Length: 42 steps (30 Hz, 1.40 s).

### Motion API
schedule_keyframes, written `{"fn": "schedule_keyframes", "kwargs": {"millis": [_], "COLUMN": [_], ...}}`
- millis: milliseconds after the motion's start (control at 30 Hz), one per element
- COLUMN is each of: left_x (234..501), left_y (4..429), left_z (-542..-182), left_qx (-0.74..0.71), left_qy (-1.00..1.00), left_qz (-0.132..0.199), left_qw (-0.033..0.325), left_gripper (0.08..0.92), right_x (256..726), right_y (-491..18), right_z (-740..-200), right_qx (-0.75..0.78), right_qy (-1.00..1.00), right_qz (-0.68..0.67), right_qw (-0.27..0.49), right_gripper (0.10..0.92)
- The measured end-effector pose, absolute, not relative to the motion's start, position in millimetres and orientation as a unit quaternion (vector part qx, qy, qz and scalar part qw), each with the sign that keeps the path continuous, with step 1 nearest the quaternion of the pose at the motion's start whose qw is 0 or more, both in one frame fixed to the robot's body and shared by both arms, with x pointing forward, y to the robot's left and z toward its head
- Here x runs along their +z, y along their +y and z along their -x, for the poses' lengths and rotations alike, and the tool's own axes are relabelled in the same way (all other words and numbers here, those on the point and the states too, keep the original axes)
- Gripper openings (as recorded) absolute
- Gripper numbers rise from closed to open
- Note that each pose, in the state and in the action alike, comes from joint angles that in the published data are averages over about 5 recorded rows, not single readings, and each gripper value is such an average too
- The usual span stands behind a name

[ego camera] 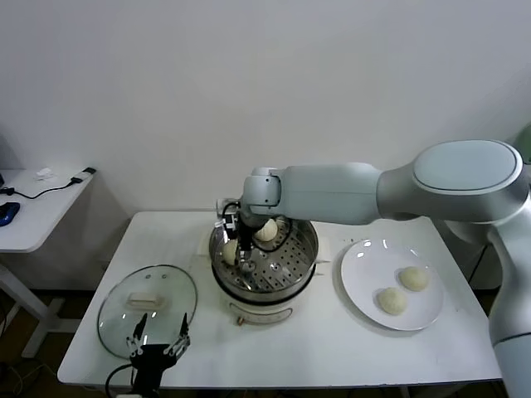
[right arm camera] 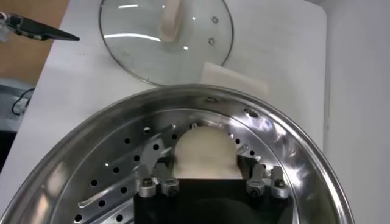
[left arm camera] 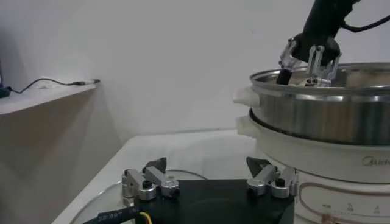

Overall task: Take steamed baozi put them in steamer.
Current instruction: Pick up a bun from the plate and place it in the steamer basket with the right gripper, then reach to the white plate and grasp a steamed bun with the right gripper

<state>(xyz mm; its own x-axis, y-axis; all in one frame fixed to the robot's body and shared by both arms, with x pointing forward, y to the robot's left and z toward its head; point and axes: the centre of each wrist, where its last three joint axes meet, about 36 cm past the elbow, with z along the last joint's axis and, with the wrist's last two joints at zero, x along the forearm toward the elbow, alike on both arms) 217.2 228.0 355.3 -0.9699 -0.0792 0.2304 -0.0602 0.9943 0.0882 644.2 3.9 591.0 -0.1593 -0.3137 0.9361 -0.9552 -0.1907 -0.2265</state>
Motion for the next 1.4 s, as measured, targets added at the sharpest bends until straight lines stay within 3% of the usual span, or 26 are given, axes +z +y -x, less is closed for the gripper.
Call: {"fn": "schedule_keyframes", "kwargs": {"millis": [300,600,933,1400], "left_x": [359,358,357,354], "left_y": [227,227,228,227], "left_z": [-216,-216,-216,-213], "left_qx": [-0.040,-0.043,-0.042,-0.044], "left_qy": [-0.992,-0.992,-0.991,-0.991], "left_qz": [-0.035,-0.034,-0.040,-0.043], "left_qw": [0.115,0.115,0.117,0.122], "left_gripper": [0.823,0.823,0.823,0.823], "right_x": [649,703,648,546], "right_y": [-51,-198,-339,-396], "right_z": [-659,-661,-620,-586], "right_qx": [0.530,0.536,0.510,0.484], "right_qy": [-0.547,-0.550,-0.554,-0.551], "right_qz": [-0.582,-0.556,-0.527,-0.505], "right_qw": [0.285,0.318,0.395,0.456], "right_gripper": [0.823,0.823,0.823,0.823]}}
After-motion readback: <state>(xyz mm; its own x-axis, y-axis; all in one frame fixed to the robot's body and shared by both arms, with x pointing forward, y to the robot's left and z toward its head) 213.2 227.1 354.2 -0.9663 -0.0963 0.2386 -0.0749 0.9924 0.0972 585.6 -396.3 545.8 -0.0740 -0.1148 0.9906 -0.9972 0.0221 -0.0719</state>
